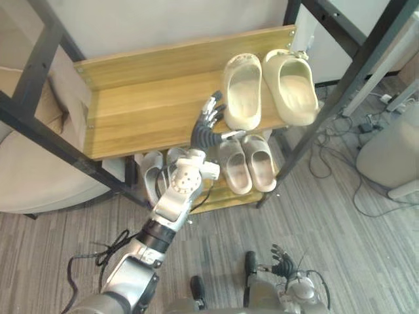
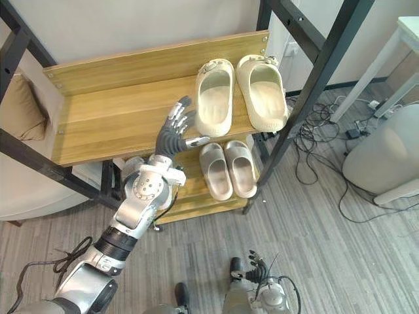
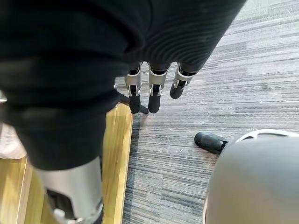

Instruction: Organize the slippers on the shoe rack

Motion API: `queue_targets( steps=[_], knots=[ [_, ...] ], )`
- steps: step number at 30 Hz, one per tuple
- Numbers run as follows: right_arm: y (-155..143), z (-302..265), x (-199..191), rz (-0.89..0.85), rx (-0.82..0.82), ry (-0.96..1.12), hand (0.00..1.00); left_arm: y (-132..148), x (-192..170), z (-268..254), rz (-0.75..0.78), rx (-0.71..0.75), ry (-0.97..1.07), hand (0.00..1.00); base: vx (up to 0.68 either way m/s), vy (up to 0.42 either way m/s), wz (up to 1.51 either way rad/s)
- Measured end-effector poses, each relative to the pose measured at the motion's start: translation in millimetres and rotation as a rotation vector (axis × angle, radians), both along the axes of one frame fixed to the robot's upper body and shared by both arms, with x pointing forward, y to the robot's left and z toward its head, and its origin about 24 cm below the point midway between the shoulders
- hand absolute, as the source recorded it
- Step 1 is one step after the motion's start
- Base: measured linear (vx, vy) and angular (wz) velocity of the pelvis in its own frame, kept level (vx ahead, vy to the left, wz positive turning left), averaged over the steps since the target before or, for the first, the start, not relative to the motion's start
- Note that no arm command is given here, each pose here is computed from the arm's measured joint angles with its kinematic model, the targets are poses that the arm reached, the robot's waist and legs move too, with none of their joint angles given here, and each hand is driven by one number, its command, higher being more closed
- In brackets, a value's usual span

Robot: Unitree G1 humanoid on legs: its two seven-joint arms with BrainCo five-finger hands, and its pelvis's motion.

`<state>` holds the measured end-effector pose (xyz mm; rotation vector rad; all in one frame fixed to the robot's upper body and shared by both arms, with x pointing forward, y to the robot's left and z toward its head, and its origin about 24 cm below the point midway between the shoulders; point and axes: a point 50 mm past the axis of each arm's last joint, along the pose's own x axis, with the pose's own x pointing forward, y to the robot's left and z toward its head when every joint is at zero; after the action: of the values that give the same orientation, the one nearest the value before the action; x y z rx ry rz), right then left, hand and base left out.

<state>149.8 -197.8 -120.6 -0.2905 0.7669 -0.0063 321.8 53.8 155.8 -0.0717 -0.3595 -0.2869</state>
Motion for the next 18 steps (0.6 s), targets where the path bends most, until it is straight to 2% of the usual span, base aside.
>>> queue_targets(
  steps=[8,18],
  knots=[
    [-1.9,0.5,0.5,0.000,-0.005,-0.001,0.00,-15.7,4.2,15.6,-0.034,-0.017,-0.032,0.00,0.00,0.012,-0.06],
    [-4.9,0.4,-0.6,-0.003,-0.017,0.002,0.00,-15.7,13.7,33.8,-0.004,-0.011,-0.075,0.00,0.00,0.000,0.00]
  ],
)
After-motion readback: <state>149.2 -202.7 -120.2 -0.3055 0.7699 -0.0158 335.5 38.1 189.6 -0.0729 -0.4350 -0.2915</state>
